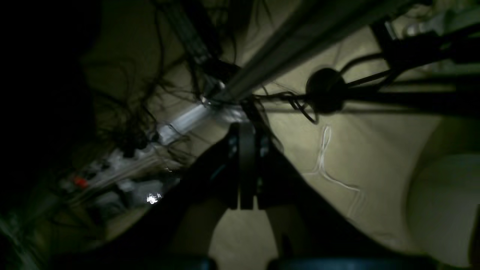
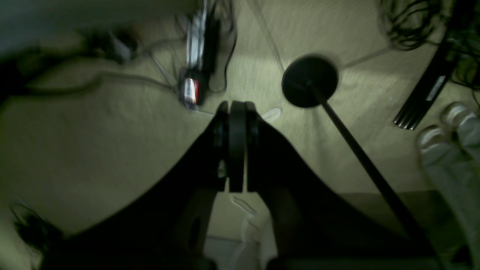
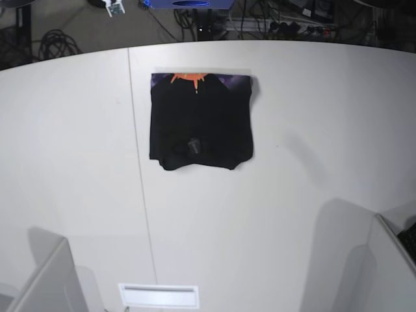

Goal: Fold the T-shirt properly

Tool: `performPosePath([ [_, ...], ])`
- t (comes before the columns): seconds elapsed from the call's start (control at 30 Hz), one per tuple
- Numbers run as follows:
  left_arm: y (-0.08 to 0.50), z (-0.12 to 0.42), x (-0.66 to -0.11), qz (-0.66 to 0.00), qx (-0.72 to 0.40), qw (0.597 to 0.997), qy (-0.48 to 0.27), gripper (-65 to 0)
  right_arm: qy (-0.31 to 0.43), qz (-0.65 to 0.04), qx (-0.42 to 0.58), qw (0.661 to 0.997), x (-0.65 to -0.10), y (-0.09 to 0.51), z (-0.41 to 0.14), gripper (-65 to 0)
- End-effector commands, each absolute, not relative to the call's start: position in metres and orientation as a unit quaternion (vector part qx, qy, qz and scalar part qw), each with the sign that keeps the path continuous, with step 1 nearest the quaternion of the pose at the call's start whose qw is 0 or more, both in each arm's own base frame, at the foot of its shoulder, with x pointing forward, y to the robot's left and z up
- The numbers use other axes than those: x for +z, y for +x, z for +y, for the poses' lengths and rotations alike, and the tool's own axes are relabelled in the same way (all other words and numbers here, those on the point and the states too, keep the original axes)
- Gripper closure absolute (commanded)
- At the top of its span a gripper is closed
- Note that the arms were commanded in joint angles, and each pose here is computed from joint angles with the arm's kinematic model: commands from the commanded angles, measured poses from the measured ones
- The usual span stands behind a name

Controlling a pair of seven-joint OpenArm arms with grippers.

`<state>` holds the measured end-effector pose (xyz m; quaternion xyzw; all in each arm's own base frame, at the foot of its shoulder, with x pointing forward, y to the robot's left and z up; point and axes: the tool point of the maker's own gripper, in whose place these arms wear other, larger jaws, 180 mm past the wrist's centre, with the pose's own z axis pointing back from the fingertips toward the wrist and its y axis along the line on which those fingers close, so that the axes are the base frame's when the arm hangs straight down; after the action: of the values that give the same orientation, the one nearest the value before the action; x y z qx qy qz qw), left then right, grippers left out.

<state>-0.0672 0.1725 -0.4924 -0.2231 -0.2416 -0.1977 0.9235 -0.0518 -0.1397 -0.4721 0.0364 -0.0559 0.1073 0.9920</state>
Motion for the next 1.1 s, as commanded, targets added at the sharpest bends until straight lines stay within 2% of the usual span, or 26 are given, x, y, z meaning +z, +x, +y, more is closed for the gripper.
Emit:
performPosePath([
  [0.0, -0.079, 0.171, -0.495, -0.231, -0.186, 0.927, -0.231, 0.0, 0.047, -0.035, 0.112, 0.992, -0.479, -0.066, -0.135, 0.0],
  [0.27, -0.099, 0.164, -0.551, -0.179, -0.112, 0.953, -0.219, 0.0, 0.060, 0.101, 0.162, 0.980, -0.553, -0.131, -0.138, 0.0],
  [0.43, -0.092, 0.157, -0.574, -0.171, -0.078, 0.960, -0.208, 0.0, 0.064, 0.104, 0.230, 0.965, -0.583, -0.136, -0.149, 0.0],
  [0.57, -0.080, 0.167, -0.587, -0.197, -0.073, 0.966, -0.148, 0.0, 0.045, 0.127, 0.257, 0.957, -0.604, -0.136, -0.173, 0.0],
  [0.73, -0.085, 0.175, -0.602, -0.197, -0.048, 0.973, -0.111, 0.0, 0.043, 0.121, 0.245, 0.961, -0.619, -0.134, -0.175, 0.0],
  [0.87, -0.090, 0.184, -0.616, -0.166, -0.031, 0.981, -0.097, 0.0, 0.050, 0.111, 0.228, 0.966, -0.632, -0.132, -0.166, 0.0],
  [1.07, -0.060, 0.196, -0.632, -0.143, -0.016, 0.986, -0.078, 0.0, 0.054, 0.075, 0.183, 0.979, -0.653, -0.112, -0.150, 0.0],
])
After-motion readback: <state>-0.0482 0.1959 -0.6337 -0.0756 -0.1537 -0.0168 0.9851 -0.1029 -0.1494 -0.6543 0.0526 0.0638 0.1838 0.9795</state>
